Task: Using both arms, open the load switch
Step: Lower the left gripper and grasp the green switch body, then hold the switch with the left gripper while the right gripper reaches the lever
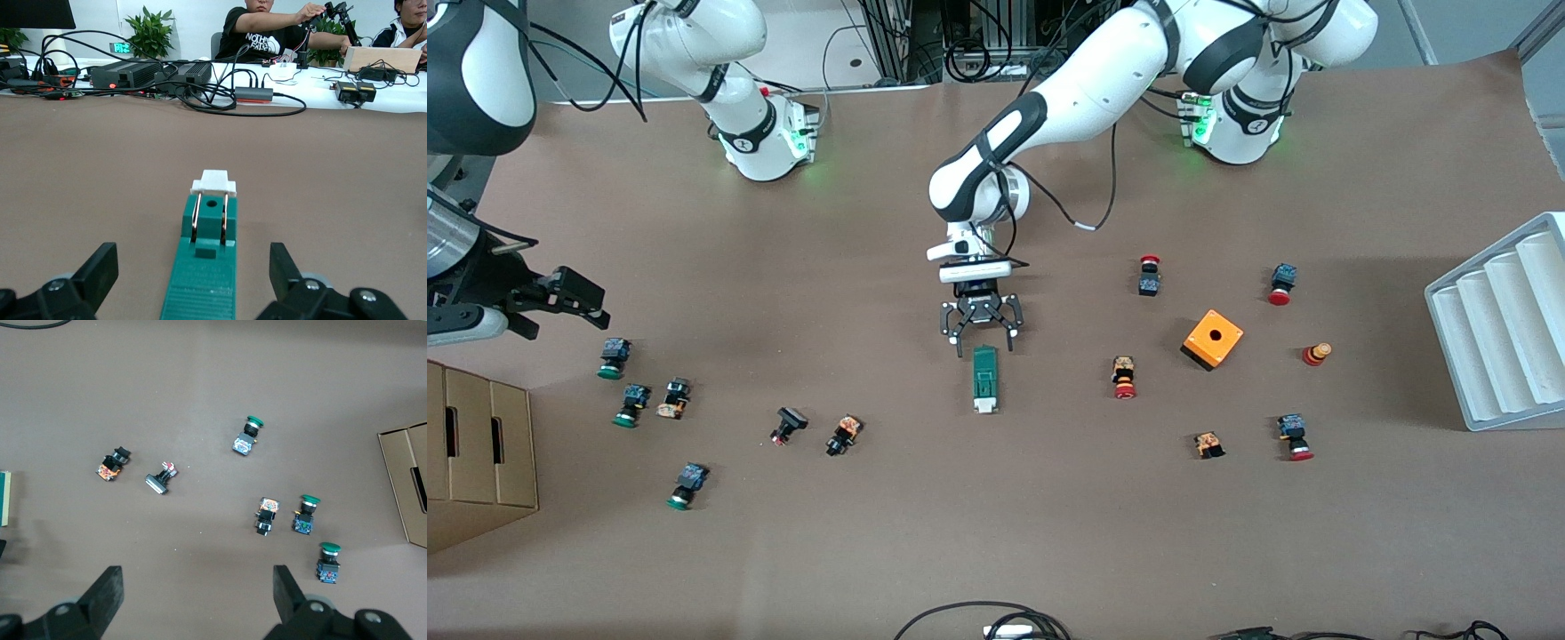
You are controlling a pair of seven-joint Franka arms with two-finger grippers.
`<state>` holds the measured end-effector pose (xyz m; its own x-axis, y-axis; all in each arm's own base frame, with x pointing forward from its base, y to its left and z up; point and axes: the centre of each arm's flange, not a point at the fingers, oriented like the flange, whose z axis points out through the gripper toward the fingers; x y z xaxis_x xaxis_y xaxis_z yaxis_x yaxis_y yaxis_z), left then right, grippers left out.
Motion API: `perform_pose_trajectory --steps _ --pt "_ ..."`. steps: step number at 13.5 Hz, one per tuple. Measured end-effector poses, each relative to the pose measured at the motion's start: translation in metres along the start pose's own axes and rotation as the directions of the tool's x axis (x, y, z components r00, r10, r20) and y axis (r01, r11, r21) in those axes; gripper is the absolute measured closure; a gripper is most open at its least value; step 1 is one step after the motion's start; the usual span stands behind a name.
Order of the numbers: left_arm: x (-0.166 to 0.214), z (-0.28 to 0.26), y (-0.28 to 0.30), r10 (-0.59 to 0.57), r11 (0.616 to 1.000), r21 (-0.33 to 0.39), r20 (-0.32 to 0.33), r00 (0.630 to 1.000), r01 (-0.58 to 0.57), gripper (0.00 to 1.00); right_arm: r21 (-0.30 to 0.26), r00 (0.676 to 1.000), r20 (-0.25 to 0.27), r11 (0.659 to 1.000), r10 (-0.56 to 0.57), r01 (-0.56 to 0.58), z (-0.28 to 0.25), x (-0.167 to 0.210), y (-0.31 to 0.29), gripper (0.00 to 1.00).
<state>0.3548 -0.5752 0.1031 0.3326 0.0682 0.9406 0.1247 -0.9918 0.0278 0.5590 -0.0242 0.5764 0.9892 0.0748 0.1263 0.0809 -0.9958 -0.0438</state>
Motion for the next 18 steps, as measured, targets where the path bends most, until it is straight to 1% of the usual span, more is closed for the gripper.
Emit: perform_pose_trajectory --steps 4,12,18 --pt "-0.013 -0.004 0.003 -0.021 1.0 -0.022 -0.047 0.999 0.02 0.0 -0.001 1.0 0.003 1.0 0.003 -0.003 0.002 0.0 0.002 0.0" --pt "-0.042 0.008 0.0 -0.019 0.999 -0.033 -0.064 0.998 0.017 0.0 0.0 1.0 0.006 1.0 -0.006 0.006 0.003 0.001 -0.003 0.0" --pt "-0.043 0.01 0.0 -0.021 0.999 -0.031 -0.066 0.998 0.019 0.0 0.0 1.0 0.007 1.0 -0.001 0.001 0.003 0.001 -0.001 0.0"
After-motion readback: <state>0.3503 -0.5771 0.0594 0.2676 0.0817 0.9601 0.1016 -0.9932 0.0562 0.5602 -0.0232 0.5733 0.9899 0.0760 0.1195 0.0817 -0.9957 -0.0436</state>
